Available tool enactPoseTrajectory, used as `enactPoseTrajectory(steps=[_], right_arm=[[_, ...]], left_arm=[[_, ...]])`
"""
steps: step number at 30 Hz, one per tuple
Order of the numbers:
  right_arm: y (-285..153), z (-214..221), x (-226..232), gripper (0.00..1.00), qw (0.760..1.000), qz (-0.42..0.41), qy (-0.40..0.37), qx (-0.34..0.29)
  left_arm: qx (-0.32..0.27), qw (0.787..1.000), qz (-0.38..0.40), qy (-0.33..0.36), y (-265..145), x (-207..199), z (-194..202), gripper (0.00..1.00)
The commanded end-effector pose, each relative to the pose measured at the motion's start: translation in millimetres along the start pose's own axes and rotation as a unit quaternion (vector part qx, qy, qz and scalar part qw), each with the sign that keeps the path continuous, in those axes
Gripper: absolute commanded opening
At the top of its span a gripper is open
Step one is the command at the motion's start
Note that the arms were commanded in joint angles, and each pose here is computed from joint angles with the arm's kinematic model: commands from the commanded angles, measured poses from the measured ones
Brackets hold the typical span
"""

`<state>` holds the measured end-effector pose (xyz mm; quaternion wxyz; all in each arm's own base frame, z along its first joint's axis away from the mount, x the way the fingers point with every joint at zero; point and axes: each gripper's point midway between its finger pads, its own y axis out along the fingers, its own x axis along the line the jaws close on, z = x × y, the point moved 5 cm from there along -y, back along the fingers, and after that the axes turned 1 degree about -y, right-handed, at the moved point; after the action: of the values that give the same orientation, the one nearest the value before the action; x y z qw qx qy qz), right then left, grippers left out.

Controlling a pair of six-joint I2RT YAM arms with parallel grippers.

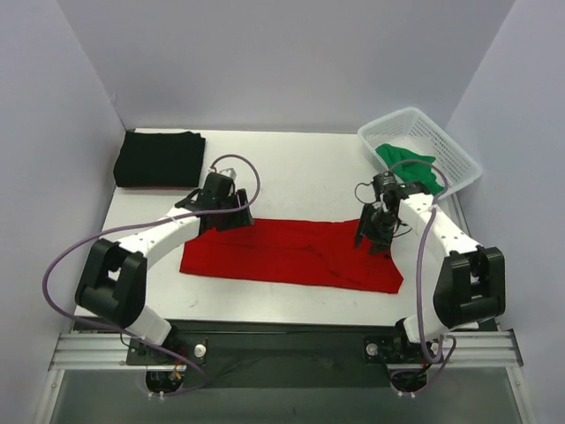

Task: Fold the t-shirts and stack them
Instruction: Fold the other side of the tshirt into a rectangle

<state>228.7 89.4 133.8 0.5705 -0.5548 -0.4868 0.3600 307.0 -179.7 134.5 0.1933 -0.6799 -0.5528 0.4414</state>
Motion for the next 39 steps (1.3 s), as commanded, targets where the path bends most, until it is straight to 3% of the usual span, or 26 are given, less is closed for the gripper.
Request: enactPoseTrajectory(steps=[1,9,23,32,34,36,39], right_arm=[[2,-36,-18,0.42,0.998,0.009,0.028,-0.059],[25,-92,-35,0.42,0.996,0.011,0.026,-0.083],[63,-127,-46,0.4,0.994,0.02,0.025,-0.109],[72,-128,-54,0.22,0.992,0.048,0.025,-0.114],[71,-127,-56,0.07,0.991,0.058,0.031,-0.114],[71,-124,-61,0.0,0.991,0.074,0.037,-0.109],[68,-120,-70,0.0,0.987,0.108,0.046,-0.107]], left_arm=[[-0.031,0.999,0.008,-0.016,10,-5,-17,0.67],[-0.041,0.996,-0.068,-0.04,20,40,-25,0.67],[-0.035,0.993,-0.076,-0.082,26,83,-14,0.65],[-0.017,0.988,-0.121,-0.095,39,113,1,0.64],[-0.016,0.986,-0.133,-0.103,38,117,4,0.64],[-0.011,0.982,-0.143,-0.124,34,122,10,0.64],[-0.015,0.979,-0.146,-0.141,32,123,14,0.63]])
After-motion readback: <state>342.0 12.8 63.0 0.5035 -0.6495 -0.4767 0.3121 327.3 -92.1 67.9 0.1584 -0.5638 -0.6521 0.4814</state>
